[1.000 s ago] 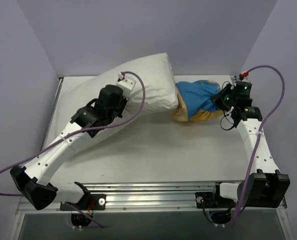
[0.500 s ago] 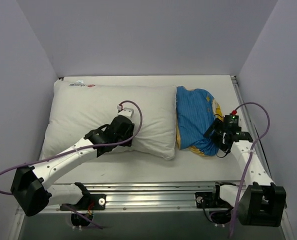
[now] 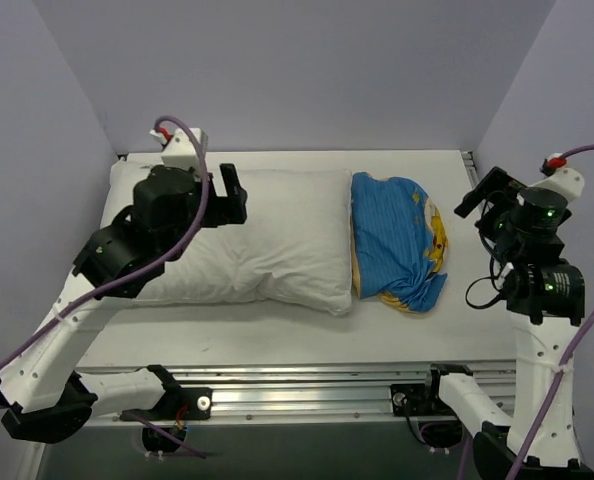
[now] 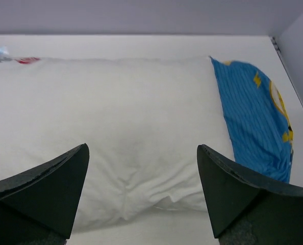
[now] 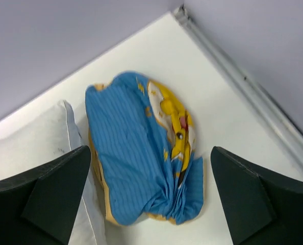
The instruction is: Remove the pillowcase from the pillow
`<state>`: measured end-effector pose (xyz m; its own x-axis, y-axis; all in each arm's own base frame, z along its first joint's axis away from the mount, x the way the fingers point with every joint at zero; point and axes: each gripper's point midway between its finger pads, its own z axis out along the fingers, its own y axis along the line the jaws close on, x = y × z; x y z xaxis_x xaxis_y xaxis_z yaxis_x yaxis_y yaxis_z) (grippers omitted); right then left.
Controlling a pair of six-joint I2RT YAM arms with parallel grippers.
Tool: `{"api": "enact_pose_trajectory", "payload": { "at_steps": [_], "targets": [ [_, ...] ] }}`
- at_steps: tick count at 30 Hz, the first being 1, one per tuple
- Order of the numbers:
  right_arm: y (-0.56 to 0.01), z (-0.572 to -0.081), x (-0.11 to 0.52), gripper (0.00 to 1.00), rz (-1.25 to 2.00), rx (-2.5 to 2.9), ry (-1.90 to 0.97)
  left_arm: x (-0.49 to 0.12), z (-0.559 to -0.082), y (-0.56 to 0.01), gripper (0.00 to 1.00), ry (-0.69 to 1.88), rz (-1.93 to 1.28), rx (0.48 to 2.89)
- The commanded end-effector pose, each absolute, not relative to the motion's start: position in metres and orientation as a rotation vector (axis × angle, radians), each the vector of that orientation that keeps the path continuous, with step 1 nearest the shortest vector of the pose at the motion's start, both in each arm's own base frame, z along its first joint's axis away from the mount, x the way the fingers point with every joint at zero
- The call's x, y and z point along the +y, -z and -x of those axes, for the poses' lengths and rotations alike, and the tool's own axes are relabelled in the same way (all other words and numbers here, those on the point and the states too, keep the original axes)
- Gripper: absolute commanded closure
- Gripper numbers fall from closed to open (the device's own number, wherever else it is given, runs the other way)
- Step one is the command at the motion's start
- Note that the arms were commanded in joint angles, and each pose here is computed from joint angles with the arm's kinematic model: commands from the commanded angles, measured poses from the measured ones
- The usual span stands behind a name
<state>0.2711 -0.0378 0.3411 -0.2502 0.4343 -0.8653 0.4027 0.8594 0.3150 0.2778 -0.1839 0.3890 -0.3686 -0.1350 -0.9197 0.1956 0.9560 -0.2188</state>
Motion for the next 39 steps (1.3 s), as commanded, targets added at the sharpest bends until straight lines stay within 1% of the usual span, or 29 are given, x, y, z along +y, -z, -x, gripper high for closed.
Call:
{"api": "enact_pose_trajectory", "payload": {
  "at_steps": [1, 3, 6, 10, 14, 20, 25, 39],
  "targets": [
    [-0.385, -0.247, -0.059, 0.00, -0.608, 1.797, 0.136, -0.127, -0.271, -0.439, 0.06, 0.183, 0.037, 1.825],
    [-0.419, -0.234, -0.065, 0.00, -0.610, 1.707, 0.168, -0.106, -0.268, -0.460, 0.06, 0.135, 0.090, 1.773],
    [-0.453, -0.215, -0.067, 0.00, -0.572, 1.606, 0.197, -0.069, -0.255, -0.496, 0.06, 0.054, 0.162, 1.663],
    [-0.499, -0.185, -0.071, 0.00, -0.518, 1.469, 0.220, -0.023, -0.226, -0.531, 0.06, -0.029, 0.204, 1.558],
    [-0.524, -0.158, -0.080, 0.00, -0.497, 1.371, 0.257, 0.022, -0.195, -0.556, 0.06, -0.098, 0.290, 1.464],
    [-0.542, -0.135, -0.087, 0.00, -0.493, 1.273, 0.265, 0.062, -0.166, -0.570, 0.06, -0.199, 0.341, 1.409],
    [-0.546, -0.130, -0.089, 0.00, -0.498, 1.253, 0.272, 0.078, -0.154, -0.577, 0.06, -0.231, 0.374, 1.383],
    [-0.553, -0.132, -0.086, 0.00, -0.492, 1.218, 0.246, 0.073, -0.162, -0.575, 0.06, -0.247, 0.386, 1.377]
  ]
}}
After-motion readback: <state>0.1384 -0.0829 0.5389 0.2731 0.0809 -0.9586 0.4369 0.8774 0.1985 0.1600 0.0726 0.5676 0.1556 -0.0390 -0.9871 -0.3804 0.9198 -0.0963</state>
